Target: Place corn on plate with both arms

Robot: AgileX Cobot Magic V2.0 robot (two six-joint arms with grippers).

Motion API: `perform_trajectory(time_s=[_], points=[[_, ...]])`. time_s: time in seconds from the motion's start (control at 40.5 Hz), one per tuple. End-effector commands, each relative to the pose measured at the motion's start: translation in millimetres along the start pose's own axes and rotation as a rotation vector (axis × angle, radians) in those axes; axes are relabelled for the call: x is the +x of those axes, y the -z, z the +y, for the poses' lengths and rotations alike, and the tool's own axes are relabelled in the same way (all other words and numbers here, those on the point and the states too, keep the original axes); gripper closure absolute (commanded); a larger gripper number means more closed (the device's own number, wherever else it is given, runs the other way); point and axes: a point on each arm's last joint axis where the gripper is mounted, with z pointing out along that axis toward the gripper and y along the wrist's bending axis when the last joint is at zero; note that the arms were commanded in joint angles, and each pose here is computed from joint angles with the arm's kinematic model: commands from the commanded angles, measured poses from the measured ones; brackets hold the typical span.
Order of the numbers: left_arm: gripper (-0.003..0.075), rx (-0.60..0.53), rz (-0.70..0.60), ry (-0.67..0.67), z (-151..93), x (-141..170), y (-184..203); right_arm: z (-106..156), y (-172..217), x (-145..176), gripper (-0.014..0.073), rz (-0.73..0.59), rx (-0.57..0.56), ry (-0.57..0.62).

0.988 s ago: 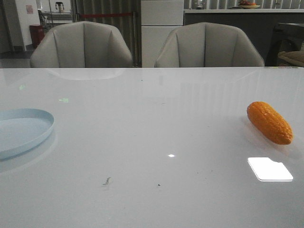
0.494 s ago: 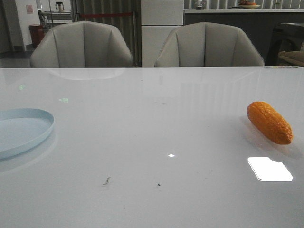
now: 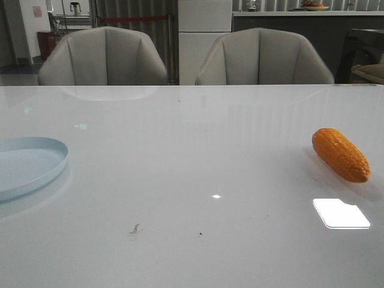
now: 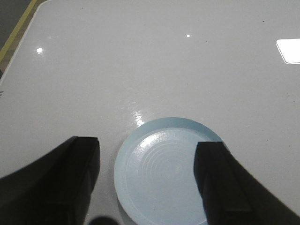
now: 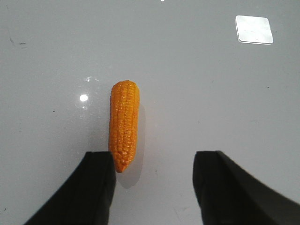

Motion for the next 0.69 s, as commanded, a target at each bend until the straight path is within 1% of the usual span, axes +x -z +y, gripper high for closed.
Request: perform_trajectory(time_s=[0.0,0.074,0.222,0.42,0.494,0.568,0.667], points=[[0.0214,0.021,-0.109,0.052,-2,-18,7,0,9,-19,0.0106,-0.123,-0.003,0.012],[0.0214,0.046,-0.074,0.106,-4,-15,1,-1,9,-18,0.0106,-0.121,-0.003,0.012],[0.0214,0.079,0.074,0.262,-9,-3,-24,-1,9,-17,0.0106,-0.104,0.000,0.011],[0.0214,0.071,0.206,0.330,-8,11,-62,-1,9,-16,0.0106,-0.097,0.001,0.011],[0.0214,0.056,0.235,0.403,0,13,-74,-1,9,-16,0.0106,-0.097,0.001,0.011],[0.0214,0.029,0.256,0.500,15,13,-84,-1,9,-16,0.0106,-0.097,0.001,0.011],[0.0214,-0.030,0.281,0.568,40,14,-96,-1,9,-16,0.0106,-0.097,0.001,0.011]])
